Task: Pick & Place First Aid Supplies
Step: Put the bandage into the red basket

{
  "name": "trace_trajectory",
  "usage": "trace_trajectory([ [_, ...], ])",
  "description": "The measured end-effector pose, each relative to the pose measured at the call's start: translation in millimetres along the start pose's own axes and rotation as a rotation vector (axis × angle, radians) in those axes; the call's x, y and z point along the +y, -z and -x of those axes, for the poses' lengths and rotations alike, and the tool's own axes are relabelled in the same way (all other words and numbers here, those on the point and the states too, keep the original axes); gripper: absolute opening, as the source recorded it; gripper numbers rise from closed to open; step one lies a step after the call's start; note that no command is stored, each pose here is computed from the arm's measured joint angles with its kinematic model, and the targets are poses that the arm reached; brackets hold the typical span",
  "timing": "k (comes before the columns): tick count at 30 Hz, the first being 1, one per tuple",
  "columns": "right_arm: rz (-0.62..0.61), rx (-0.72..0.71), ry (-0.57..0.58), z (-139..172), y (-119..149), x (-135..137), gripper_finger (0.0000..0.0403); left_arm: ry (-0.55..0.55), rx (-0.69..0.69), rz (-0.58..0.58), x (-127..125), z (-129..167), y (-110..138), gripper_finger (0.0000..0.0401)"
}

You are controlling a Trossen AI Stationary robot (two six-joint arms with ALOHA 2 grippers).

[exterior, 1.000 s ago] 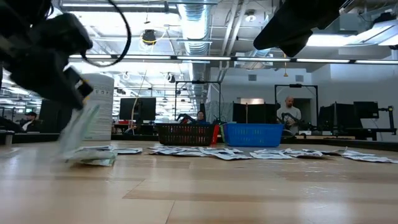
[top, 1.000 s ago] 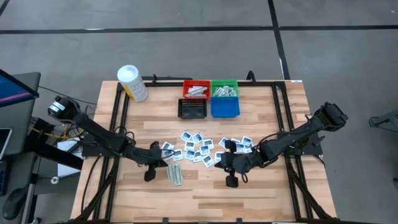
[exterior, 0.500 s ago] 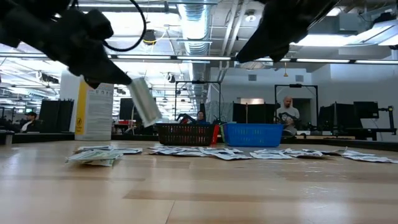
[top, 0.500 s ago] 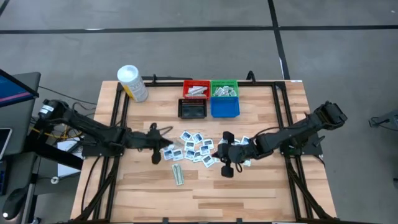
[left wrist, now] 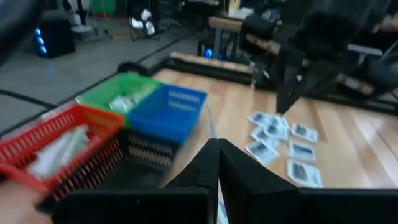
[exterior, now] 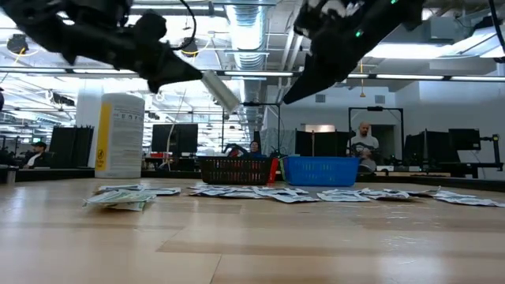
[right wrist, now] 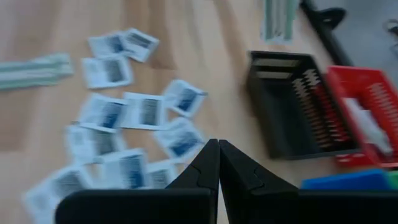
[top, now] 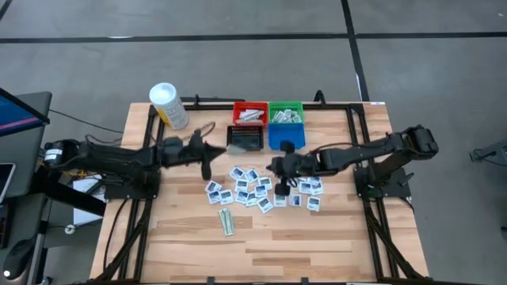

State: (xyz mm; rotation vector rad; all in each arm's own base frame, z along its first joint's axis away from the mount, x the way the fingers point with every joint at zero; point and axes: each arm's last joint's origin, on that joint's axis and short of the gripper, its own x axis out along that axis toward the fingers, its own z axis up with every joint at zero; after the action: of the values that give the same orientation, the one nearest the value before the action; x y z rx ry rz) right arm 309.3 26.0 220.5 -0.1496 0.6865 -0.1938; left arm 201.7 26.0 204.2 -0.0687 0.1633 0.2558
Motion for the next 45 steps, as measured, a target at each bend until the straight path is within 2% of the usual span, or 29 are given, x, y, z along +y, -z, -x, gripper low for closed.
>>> trace_trajectory([
  [5,0.053,0.024,0.076,-8.5,1.6,-33.1,0.0001,-0.017,-0.029,-0.039,34.3,-20.2,-26.1,0.0006],
  [10,0.080,-0.001,0.089,-15.5,1.9,-72.6,0.0001,-0.081,-0.012,-0.069,71.3,-48.2,-42.7,0.0007],
  [15,0.048,-0.049,0.157,-17.7,3.2,-113.1,0.0001,-0.149,0.030,-0.045,107.6,-77.7,-46.0,0.0007],
  [22,-0.023,-0.083,0.267,-15.4,7.6,-151.2,0.0001,-0.127,0.070,-0.016,142.2,-113.6,-41.9,0.0006],
  [25,-0.049,-0.109,0.288,-14.4,6.9,-157.6,0.0001,-0.143,0.096,-0.001,154.6,-123.2,-34.3,0.0009],
  [31,-0.087,-0.154,0.289,-13.9,2.4,-155.4,0.0001,-0.055,0.164,0.054,174.8,-125.6,-13.2,0.0006],
  [36,-0.249,-0.195,0.266,-14.1,-0.7,-150.5,0.0001,-0.071,0.204,0.089,188.7,-120.3,-4.4,0.0010],
  [41,-0.283,-0.200,0.250,-14.5,-2.0,-145.5,0.0001,-0.083,0.192,-0.030,194.4,-116.8,-7.1,0.0017],
  [45,-0.273,-0.203,0.233,-14.9,-3.9,-139.2,0.0001,-0.069,0.185,-0.036,190.6,-118.8,-8.2,0.0049],
])
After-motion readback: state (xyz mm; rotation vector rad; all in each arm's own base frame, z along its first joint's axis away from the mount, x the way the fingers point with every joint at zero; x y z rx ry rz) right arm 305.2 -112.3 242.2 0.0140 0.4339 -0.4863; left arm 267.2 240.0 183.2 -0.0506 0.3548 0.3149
